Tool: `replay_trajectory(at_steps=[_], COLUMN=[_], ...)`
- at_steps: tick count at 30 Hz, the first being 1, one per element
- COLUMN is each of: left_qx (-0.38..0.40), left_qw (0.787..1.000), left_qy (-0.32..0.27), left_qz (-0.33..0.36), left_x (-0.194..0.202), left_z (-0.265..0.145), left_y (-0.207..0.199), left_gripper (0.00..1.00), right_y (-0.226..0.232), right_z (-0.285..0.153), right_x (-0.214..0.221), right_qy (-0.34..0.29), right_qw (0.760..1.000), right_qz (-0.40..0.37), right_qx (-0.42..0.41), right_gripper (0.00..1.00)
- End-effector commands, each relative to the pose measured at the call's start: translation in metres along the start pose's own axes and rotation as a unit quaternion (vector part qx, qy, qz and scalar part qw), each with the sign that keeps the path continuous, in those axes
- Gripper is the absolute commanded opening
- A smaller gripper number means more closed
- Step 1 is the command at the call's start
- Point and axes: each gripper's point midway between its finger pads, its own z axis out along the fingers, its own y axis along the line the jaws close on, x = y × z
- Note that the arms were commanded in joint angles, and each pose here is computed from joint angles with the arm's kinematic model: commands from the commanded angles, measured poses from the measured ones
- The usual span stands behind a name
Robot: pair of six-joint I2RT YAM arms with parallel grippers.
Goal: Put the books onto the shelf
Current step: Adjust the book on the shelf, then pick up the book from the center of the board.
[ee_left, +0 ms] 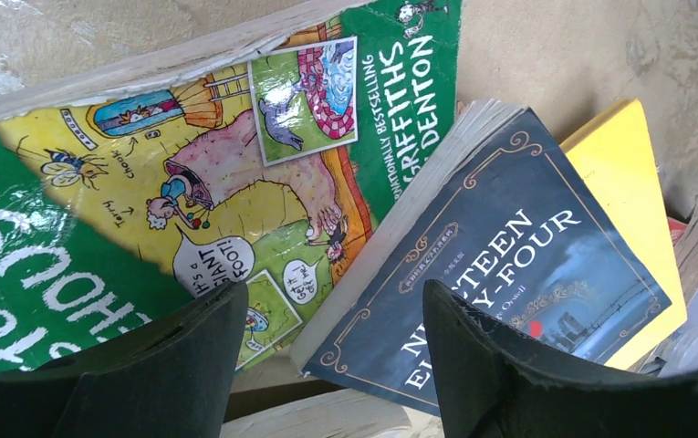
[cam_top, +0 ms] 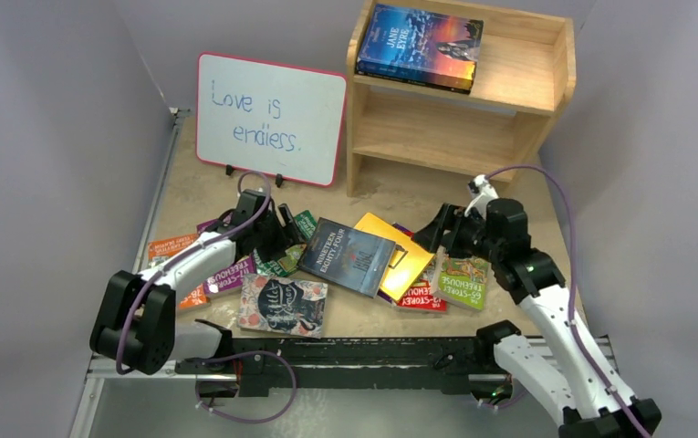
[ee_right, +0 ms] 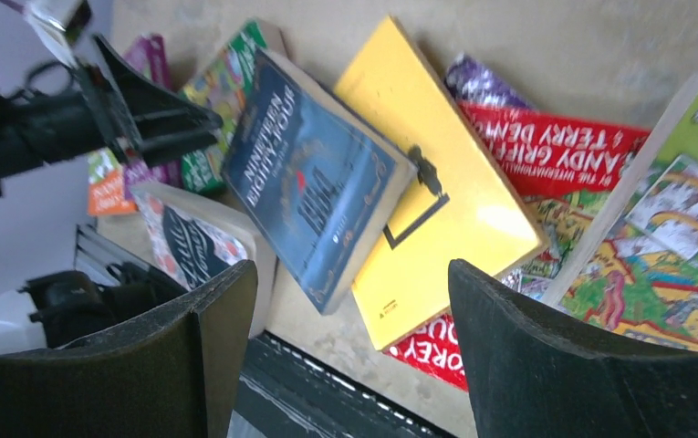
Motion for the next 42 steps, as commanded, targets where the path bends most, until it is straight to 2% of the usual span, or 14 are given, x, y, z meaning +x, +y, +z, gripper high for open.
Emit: replay_trajectory(at_steps=[1,9,12,17,22,27,30,33,37,39,40,42], left_qx=[0.016,0.027,0.021,0.017,0.039,0.042,0.043,0.041,0.046,0.045,0.044,0.044], left_qw=[1.0,1.0,0.999,0.999,0.997,0.996,0.996,0.997,0.997,0.997,0.997,0.997], left_qy=[-0.01,0.014,0.023,0.037,0.06,0.079,0.079,0.069,0.063,0.062,0.061,0.057], left_qz=[-0.003,-0.006,-0.009,-0.007,-0.016,-0.018,-0.02,-0.022,-0.026,-0.029,-0.029,-0.029], left_x=[-0.003,0.008,0.014,0.022,0.033,0.044,0.045,0.04,0.036,0.036,0.035,0.033], left_z=[0.008,0.017,0.019,0.023,0.028,0.036,0.039,0.04,0.041,0.042,0.042,0.042], left_y=[-0.005,-0.004,0.002,0.008,0.002,0.0,-0.002,-0.005,-0.008,-0.008,-0.008,-0.009], left_gripper=[0.68,0.64,0.61,0.5,0.42,0.37,0.35,0.34,0.34,0.34,0.34,0.35], right_y=[-0.003,0.004,-0.006,-0.032,-0.042,-0.029,0.005,0.035,0.049,0.047,0.044,0.04], right_z=[0.026,0.084,0.098,0.106,0.114,0.132,0.143,0.145,0.14,0.136,0.135,0.132], right_x=[0.011,0.057,0.074,0.1,0.109,0.121,0.127,0.114,0.098,0.097,0.095,0.089], right_qy=[-0.011,0.05,0.066,0.075,0.071,0.082,0.095,0.07,0.042,0.04,0.034,0.02], right_qw=[1.0,0.997,0.991,0.97,0.961,0.968,0.98,0.987,0.988,0.989,0.989,0.99], right_qz=[0.005,0.024,0.051,0.076,0.071,0.109,0.137,0.145,0.147,0.145,0.145,0.139], right_qx=[0.019,0.05,0.104,0.217,0.259,0.211,0.106,0.014,-0.019,-0.011,-0.005,0.007], right_gripper=[0.78,0.79,0.8,0.79,0.79,0.81,0.8,0.72,0.63,0.51,0.4,0.26])
